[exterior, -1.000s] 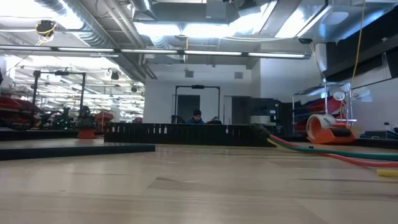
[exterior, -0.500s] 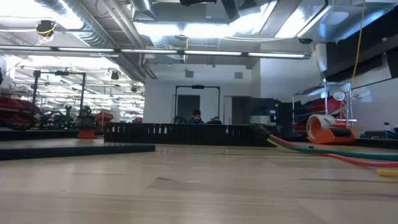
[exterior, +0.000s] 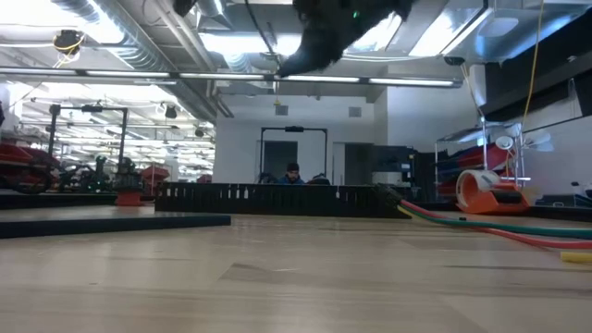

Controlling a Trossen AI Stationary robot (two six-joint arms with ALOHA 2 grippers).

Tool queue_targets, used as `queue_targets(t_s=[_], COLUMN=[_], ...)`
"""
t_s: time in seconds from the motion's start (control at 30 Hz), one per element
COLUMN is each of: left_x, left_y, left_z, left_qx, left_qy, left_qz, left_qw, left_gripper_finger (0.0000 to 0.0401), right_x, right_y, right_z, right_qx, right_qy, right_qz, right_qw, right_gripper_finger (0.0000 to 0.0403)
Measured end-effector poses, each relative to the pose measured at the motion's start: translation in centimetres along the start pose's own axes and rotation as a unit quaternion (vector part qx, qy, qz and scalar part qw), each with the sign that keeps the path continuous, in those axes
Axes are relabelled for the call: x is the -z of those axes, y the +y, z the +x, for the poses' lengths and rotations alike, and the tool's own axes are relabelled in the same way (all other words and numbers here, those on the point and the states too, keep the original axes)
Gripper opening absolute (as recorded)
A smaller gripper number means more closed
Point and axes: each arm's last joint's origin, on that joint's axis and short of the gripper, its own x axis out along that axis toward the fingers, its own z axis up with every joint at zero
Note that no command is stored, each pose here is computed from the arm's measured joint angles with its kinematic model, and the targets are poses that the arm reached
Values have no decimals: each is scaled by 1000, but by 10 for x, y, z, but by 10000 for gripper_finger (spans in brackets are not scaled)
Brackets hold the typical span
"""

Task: Ziptie cables
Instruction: Prepare the black zip tie

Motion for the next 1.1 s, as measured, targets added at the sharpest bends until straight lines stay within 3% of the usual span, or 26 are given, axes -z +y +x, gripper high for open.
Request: queue_targets(t_s=[0.2,0.33,0.8,1.1], left_x=[3,6,2,2], left_y=[-1,-2,2,0], left_z=[5,9,2,2], left_qx=[-6,-1,13,21], left_qy=[8,18,17,19], left_qz=[58,73,80,108], left_qw=[998,997,997,994], left_gripper_finger=[1,1,2,32], right_x=[33,48,47,49], right_y=[4,6,3,3], right_z=[25,38,41,42], right_qx=[-12,-20,-8,-1], right_qy=[-81,-100,-126,-120], right_qz=[159,230,227,228], right_qw=[984,968,966,966], right_gripper_finger=[1,1,1,1])
